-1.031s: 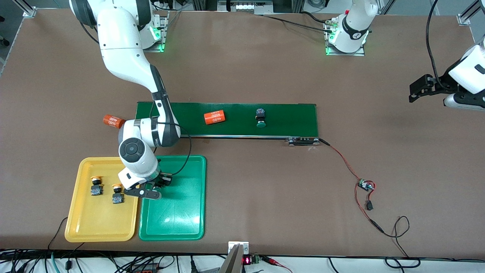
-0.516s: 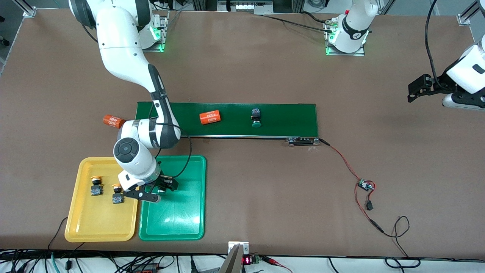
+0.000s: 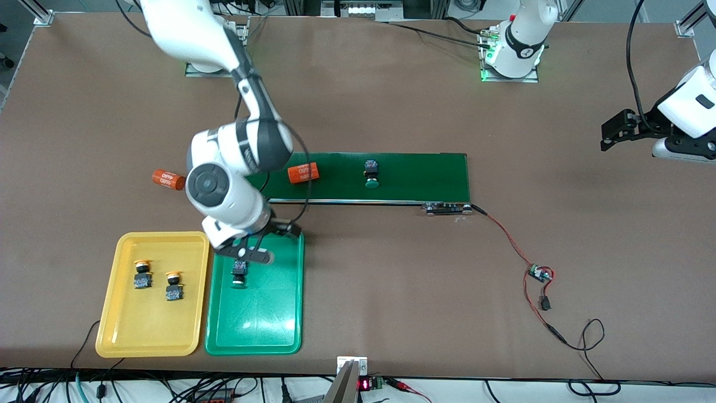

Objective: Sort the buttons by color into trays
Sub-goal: 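Move the right gripper over the second green-cap button on the conveyor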

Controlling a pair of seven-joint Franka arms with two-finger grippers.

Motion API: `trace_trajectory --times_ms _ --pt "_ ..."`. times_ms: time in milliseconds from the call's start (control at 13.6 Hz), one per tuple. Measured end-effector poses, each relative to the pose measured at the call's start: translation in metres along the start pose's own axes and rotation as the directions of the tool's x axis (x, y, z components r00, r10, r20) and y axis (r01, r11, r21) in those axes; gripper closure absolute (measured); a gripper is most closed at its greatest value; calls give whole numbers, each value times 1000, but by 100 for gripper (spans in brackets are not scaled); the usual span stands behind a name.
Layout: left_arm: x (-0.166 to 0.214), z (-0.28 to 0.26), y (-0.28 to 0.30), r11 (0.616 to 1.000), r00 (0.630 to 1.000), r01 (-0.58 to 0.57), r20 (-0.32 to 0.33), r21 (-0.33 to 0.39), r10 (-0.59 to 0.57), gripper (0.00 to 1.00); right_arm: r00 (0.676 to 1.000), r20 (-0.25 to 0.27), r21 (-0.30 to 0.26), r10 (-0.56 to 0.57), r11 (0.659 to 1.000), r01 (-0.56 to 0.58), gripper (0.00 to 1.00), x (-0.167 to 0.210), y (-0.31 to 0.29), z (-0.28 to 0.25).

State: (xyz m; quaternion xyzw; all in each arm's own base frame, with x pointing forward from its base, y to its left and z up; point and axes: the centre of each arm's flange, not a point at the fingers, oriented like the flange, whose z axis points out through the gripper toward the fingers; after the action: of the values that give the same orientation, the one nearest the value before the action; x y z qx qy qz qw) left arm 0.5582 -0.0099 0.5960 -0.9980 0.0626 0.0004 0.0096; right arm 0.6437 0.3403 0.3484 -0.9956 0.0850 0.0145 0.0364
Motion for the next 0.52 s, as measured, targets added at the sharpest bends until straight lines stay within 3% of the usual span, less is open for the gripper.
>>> trace_trajectory --times_ms 295,516 --pt "0 0 0 1000 1000 0 0 0 0 0 997 68 -33 25 999 -23 0 -69 -38 21" --pt "0 0 0 1000 1000 0 -3 0 0 0 995 70 -65 77 995 -73 0 -113 -70 39"
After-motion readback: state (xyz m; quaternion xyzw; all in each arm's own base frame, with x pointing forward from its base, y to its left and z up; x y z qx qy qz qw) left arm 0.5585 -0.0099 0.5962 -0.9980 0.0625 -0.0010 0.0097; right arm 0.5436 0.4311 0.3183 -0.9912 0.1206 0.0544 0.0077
